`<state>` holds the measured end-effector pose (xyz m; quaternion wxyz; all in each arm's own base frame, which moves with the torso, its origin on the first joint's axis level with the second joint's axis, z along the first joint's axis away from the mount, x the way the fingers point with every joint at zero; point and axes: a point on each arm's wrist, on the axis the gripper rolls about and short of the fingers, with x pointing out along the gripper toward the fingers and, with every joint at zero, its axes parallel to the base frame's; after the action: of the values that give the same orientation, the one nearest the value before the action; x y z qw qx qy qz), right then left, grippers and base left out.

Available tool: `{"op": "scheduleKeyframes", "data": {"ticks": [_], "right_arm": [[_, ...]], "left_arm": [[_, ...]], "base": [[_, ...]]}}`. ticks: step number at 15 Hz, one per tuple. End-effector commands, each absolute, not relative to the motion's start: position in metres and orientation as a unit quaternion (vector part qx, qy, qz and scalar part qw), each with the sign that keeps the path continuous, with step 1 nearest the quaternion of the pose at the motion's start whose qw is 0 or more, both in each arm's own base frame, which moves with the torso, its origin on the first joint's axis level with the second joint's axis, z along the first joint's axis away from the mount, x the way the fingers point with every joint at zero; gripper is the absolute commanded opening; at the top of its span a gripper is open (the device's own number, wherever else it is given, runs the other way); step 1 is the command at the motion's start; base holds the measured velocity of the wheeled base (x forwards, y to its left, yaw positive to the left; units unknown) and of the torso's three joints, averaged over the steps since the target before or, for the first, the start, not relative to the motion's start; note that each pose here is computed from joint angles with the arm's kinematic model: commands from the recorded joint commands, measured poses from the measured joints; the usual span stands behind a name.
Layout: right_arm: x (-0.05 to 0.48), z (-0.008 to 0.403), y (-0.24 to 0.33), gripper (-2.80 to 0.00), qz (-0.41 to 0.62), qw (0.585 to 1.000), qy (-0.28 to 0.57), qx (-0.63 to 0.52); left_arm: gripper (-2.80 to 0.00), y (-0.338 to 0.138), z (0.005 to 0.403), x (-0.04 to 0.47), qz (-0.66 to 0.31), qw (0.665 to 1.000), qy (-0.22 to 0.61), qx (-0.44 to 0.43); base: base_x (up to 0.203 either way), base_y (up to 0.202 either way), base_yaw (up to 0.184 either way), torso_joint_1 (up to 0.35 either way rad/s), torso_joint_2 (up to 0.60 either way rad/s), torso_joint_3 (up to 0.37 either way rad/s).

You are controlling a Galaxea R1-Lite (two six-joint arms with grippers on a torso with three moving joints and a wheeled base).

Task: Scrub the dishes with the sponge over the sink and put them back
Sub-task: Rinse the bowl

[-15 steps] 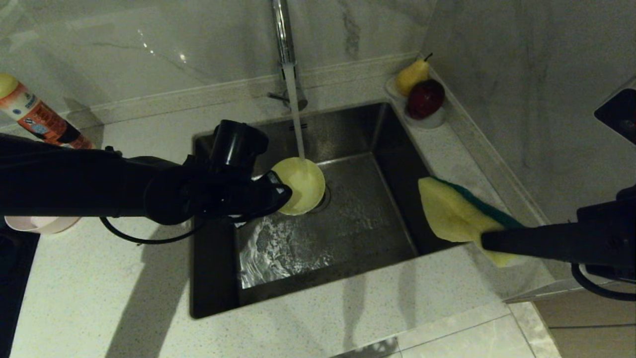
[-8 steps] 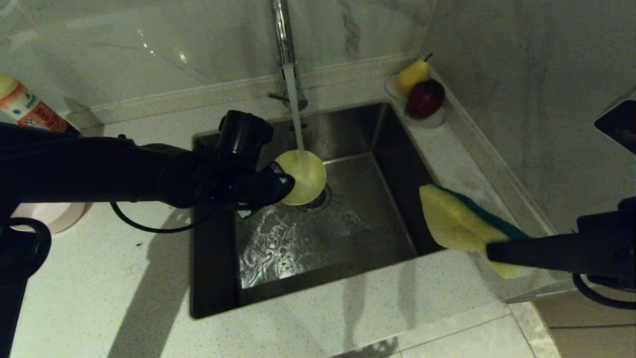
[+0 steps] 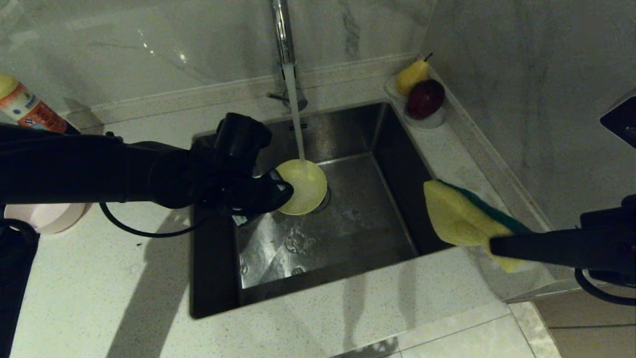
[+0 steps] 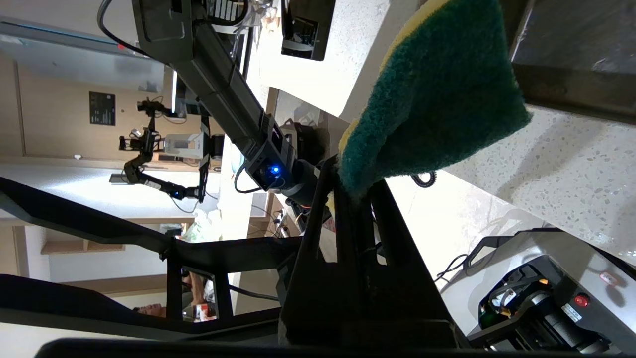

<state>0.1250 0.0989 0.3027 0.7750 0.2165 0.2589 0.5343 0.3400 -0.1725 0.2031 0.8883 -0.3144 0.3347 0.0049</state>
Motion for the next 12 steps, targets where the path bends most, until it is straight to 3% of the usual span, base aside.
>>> {"op": "scheduleKeyframes", "data": {"ticks": [1, 8, 12], "right_arm": [[0.125, 0.302, 0.099, -2.8, 0.535, 0.774, 0.261, 0.218], [0.123, 0.298, 0.098, -2.8, 0.533, 0.773, 0.267, 0.218], [0.132, 0.283, 0.093, -2.8, 0.502, 0.784, 0.287, 0.227]], "left_arm": [[-2.8, -0.171, 0.207, 0.338, 0.004, 0.888, 0.331, -0.318], [-2.8, -0.167, 0.224, 0.33, -0.002, 0.895, 0.305, -0.325], [-2.8, -0.145, 0.256, 0.311, 0.095, 0.937, 0.186, -0.28]], "base": [[0.0, 0.0, 0.0, 0.0, 0.0, 0.0], [0.0, 0.0, 0.0, 0.0, 0.0, 0.0], [0.0, 0.0, 0.0, 0.0, 0.0, 0.0]]}}
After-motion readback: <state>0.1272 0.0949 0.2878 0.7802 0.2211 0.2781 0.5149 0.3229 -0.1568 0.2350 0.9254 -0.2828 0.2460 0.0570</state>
